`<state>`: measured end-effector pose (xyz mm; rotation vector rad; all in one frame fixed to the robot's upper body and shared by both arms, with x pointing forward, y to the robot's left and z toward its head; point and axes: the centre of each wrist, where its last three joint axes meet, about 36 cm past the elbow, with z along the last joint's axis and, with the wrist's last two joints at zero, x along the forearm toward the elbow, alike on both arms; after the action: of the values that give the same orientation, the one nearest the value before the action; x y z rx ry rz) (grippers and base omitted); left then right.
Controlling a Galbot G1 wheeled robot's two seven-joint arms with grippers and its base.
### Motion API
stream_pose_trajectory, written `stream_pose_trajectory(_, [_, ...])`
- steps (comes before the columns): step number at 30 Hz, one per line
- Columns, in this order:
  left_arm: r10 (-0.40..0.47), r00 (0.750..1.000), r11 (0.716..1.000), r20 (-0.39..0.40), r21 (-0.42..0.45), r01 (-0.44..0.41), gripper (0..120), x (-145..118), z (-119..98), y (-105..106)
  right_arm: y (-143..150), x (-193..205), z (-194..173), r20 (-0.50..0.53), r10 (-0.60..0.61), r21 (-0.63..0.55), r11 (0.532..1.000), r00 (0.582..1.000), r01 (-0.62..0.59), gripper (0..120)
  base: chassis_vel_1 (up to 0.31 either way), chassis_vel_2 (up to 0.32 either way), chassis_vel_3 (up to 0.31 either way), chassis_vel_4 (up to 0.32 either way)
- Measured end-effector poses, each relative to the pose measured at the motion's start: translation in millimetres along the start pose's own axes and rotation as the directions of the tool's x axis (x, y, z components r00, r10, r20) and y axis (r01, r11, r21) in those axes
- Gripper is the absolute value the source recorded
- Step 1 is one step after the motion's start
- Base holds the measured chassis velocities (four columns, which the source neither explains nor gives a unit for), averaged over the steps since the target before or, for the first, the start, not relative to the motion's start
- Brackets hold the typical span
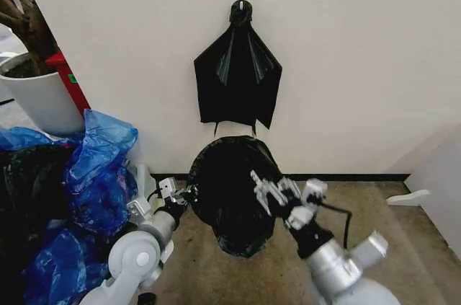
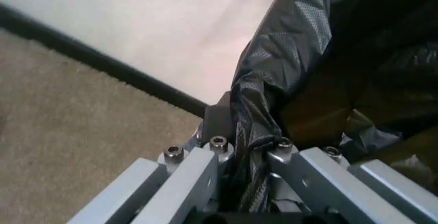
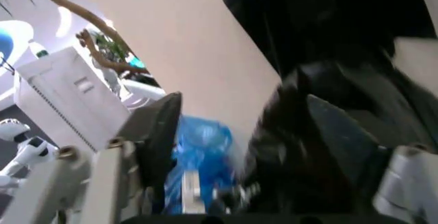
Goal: Place the garbage bag over the trash bin.
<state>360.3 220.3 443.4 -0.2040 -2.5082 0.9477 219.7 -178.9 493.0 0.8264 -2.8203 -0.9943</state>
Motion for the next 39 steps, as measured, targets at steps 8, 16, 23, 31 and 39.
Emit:
stream_pose_trajectory(8, [-0.138,0.990,0.984,-0.035,0.110,0.141,1,-10.0,-10.7,0.1,-36.9,25.5,39.7,-0.074,-0.041,0.020,0.999,0.996,0.043,99,0.000,0.000,0.000,0.000])
stream_pose_trajectory(16, [-0.181,0.982,0.966,-0.046,0.181,0.187,1,-10.6,-30.0,-1.9,-71.2,40.6,66.5,-0.207,0.024,-0.095,0.995,0.978,-0.044,100,0.000,0.000,0.000,0.000])
stream_pose_trajectory(23, [-0.165,0.984,0.960,-0.064,0.219,0.175,1,-6.2,-38.5,-7.5,-89.2,36.6,79.3,-0.264,0.054,-0.218,0.969,0.963,-0.114,100,0.000,0.000,0.000,0.000])
stream_pose_trajectory(31, [-0.151,0.986,0.963,-0.068,0.214,0.162,1,-6.8,-37.0,-14.0,-82.1,17.3,86.2,-0.240,0.037,-0.240,0.966,0.970,-0.096,100,0.000,0.000,0.000,0.000])
stream_pose_trajectory(39, [-0.139,0.987,0.965,-0.074,0.212,0.152,1,-6.6,-34.1,-20.3,-80.6,9.4,87.4,-0.235,0.059,-0.227,0.967,0.970,-0.114,97,0.000,0.000,0.000,0.000])
